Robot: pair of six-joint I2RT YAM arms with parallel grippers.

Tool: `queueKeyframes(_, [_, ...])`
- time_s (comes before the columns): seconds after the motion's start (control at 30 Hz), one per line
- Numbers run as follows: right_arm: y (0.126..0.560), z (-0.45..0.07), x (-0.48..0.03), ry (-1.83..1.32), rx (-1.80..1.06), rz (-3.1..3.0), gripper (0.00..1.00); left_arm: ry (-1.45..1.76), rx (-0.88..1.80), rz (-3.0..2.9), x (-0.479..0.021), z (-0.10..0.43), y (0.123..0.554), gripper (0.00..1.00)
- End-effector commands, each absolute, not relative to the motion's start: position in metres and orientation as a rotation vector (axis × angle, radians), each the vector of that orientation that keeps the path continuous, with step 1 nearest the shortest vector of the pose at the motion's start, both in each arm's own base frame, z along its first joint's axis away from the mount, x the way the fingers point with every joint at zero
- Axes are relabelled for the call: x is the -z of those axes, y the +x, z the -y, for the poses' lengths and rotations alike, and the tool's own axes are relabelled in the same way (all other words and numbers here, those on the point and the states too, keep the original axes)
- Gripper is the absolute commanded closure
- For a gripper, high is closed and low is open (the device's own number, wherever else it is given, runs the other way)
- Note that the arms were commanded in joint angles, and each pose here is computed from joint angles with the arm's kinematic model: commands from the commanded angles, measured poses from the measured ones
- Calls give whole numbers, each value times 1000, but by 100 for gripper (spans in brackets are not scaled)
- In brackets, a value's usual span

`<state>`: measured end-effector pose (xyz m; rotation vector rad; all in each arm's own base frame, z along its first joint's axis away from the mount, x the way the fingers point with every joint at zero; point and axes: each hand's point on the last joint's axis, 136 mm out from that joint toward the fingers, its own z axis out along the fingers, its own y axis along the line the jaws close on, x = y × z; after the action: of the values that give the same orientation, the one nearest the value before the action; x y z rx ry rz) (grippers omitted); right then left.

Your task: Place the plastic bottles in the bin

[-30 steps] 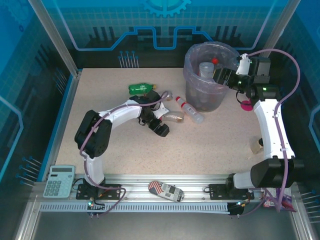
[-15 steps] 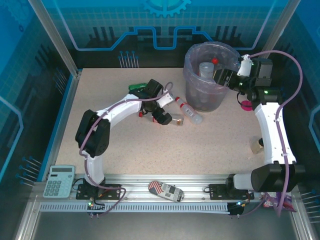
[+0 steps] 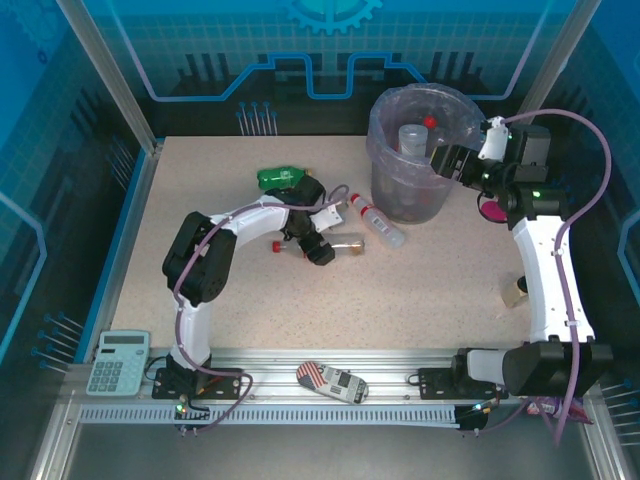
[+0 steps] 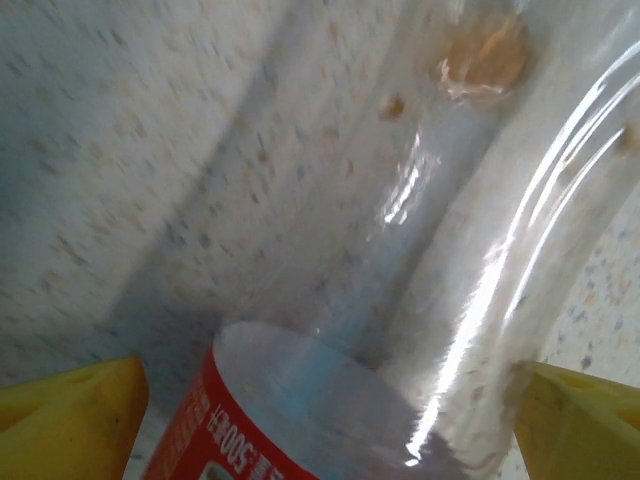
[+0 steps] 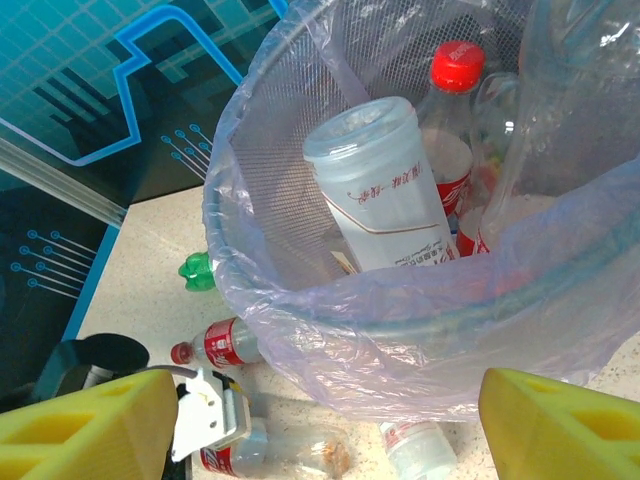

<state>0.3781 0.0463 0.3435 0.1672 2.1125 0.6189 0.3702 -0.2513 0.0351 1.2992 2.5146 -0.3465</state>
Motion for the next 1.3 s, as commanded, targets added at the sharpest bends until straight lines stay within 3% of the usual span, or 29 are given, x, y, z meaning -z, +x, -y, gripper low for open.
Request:
queueKeyframes(0.0, [380,-46,-347,170,-650,-2088,20,1282,322,-2499,-44,249,362,11])
queueKeyframes(0.43, [372,-49,-350,168,-662,-2079,20,1143,276,-2490,-64,245,355,36])
queueKeyframes(0.67, [367,-60,-362,132,-680,-2060,20,1015,228,-2469,-92,230,349,37])
queueKeyframes(0.8, [362,-72,-374,98,-702,-2041,20,825,259,-2392,-140,226,354,37])
queueKeyframes(1.03, [359,-116,-394,-16,-808,-2006,20,636,537,-2138,-231,247,350,37])
queueKeyframes(1.27, [373,-175,-395,-139,-933,-1992,12,680,702,-2014,-266,267,337,36])
